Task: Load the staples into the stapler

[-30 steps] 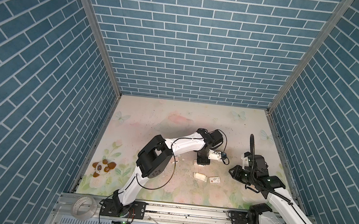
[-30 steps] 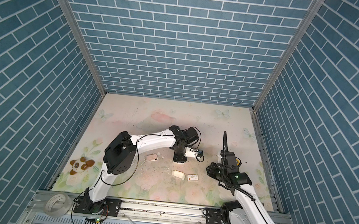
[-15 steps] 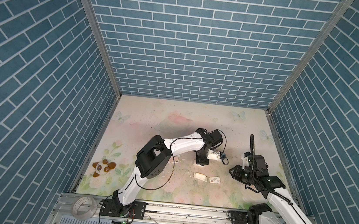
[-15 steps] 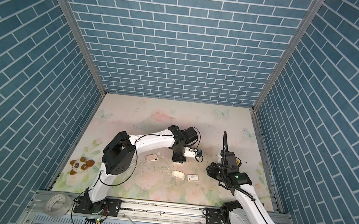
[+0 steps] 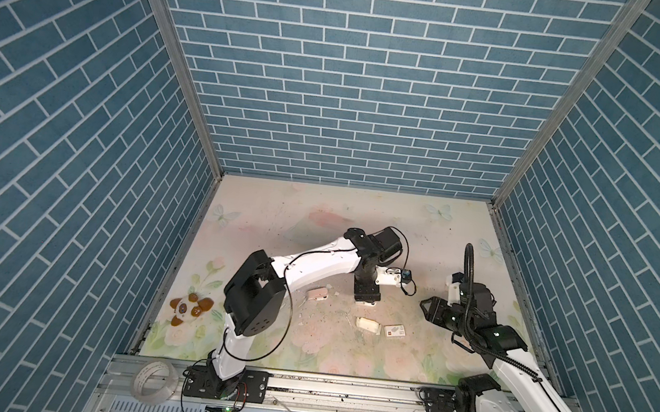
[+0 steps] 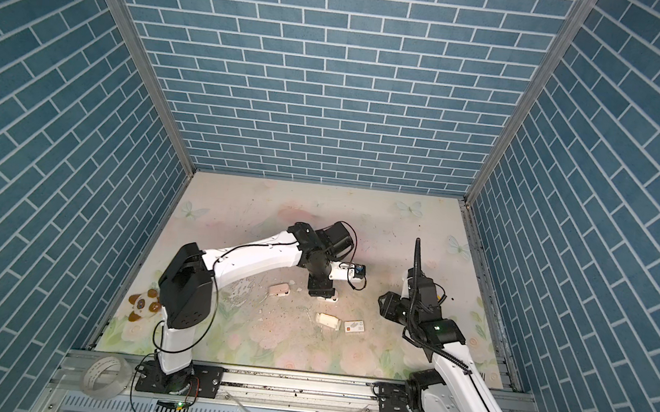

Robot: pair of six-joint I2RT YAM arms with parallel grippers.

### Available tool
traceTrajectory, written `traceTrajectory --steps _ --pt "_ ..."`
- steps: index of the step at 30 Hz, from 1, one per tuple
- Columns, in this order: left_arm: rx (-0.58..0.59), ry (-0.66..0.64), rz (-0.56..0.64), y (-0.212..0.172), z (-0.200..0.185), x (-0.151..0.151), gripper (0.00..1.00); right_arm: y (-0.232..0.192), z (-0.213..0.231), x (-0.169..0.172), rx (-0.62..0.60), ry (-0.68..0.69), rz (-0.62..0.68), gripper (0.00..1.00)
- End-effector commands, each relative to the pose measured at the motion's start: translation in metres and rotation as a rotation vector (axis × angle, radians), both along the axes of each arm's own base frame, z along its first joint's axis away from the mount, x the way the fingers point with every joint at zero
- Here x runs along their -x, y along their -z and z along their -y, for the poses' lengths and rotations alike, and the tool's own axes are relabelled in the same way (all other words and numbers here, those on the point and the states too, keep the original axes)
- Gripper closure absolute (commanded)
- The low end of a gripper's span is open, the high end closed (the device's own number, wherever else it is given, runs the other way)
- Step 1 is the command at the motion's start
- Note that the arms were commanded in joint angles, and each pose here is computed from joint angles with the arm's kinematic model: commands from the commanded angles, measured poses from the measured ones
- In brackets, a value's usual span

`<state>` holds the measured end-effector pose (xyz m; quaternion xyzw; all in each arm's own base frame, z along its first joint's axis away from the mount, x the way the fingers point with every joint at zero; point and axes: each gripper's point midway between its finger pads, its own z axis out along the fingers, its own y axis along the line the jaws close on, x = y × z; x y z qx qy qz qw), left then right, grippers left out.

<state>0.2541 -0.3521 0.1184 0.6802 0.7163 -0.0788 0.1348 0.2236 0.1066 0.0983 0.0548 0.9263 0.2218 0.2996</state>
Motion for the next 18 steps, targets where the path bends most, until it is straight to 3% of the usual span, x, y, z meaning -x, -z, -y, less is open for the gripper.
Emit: traceTrajectory --steps 1,2,6,9,10,11,12,13,18 --pt "0.08 -0.1 -0.004 -0.031 -0.023 -0.01 0.05 -0.031 0.017 -0.028 0.101 0.056 0.165 0.45" --pt "0.098 -0.122 -0.009 -0.035 -0.03 -0.012 0.01 -0.034 0.021 -0.032 0.122 0.071 0.185 0.44" --pt "0.167 -0.238 -0.009 -0.05 -0.067 -0.025 0.01 -0.047 0.029 -0.05 0.196 0.09 0.233 0.39" --pt "0.207 -0.336 0.009 -0.053 -0.095 -0.035 0.0 -0.048 0.022 -0.064 0.263 0.002 0.266 0.38" --pt "0.232 -0.375 0.021 -0.055 -0.105 -0.039 0.0 -0.047 0.024 -0.069 0.278 0.006 0.288 0.32" --pt "0.25 -0.405 0.029 -0.055 -0.112 -0.043 0.0 -0.047 0.026 -0.073 0.297 0.015 0.312 0.15" --pt "0.271 -0.443 0.042 -0.056 -0.121 -0.047 0.0 -0.047 0.031 -0.077 0.317 0.037 0.331 0.13" --pt "0.293 -0.484 0.055 -0.056 -0.129 -0.053 0.01 -0.047 0.037 -0.081 0.343 0.057 0.345 0.03" --pt "0.345 -0.69 0.098 -0.04 -0.174 -0.078 0.0 -0.052 0.066 -0.096 0.491 0.128 0.424 0.02"
